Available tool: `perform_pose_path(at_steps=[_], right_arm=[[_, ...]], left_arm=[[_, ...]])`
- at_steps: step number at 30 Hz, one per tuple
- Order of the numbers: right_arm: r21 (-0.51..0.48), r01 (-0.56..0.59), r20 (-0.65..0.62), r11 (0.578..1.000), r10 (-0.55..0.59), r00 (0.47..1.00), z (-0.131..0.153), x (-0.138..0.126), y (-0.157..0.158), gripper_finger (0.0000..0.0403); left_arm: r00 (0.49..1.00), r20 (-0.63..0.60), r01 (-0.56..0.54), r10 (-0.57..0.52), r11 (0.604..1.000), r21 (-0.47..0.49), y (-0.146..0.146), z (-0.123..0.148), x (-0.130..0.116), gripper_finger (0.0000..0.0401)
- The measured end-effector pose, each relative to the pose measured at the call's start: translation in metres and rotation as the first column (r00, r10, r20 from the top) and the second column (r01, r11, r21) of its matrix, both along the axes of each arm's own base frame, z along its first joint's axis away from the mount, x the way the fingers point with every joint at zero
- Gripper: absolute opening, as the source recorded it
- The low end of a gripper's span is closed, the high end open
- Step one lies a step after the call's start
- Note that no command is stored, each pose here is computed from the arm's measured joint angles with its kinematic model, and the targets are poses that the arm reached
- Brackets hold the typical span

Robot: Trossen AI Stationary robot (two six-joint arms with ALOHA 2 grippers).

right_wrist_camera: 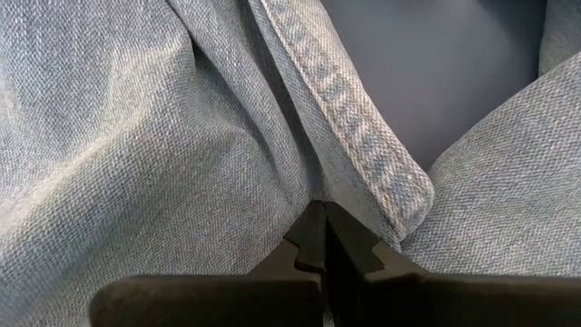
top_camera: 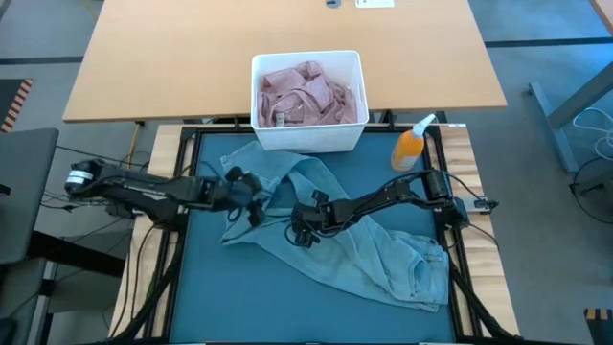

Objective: Fold Laundry from Bin
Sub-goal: Fold the blue pants

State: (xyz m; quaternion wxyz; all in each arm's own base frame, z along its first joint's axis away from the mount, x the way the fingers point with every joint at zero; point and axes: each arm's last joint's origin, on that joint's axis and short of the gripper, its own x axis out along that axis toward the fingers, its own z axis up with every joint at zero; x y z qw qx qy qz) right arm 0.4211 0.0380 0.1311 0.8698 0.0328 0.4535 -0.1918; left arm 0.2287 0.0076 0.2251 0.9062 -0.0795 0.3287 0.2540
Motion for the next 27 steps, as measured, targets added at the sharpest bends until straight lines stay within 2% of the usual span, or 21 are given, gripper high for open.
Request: perform_pose_path(at_steps=[5,14,17,21,24,27], right_arm=[[0.002,0.001,0.0,1.0,-0.001,1.0,0.0,0.0,0.0,0.0021],[0.001,-0.003,-0.005,1.0,0.003,1.0,0.0,0.0,-0.003,0.0021],[-0.001,-0.007,-0.008,1.0,0.007,1.0,0.0,0.0,-0.003,0.0021],[-0.003,-0.006,-0.012,1.0,0.006,1.0,0.0,0.0,-0.003,0.0021],[-0.03,0.02,-0.024,0.999,-0.02,0.999,0.0,-0.002,-0.004,0.0021],[-0.046,0.059,-0.05,0.997,-0.061,0.997,-0.001,-0.005,-0.009,0.0021]], left_arm=[[0.998,-0.066,-0.016,0.015,1.0,-0.018,0.022,-0.015,0.01,0.0177],[0.988,-0.146,-0.043,0.038,0.999,-0.032,0.041,-0.046,0.028,0.0168],[0.984,-0.155,-0.085,0.087,0.996,0.021,0.043,-0.045,0.026,0.0126],[0.968,-0.167,-0.166,0.187,0.977,0.133,0.043,-0.03,0.011,0.0026],[0.949,-0.155,-0.239,0.275,0.946,0.217,0.037,-0.013,-0.008,0.0008],[0.919,-0.092,-0.342,0.383,0.893,0.293,0.029,0.008,-0.037,0.0003]])
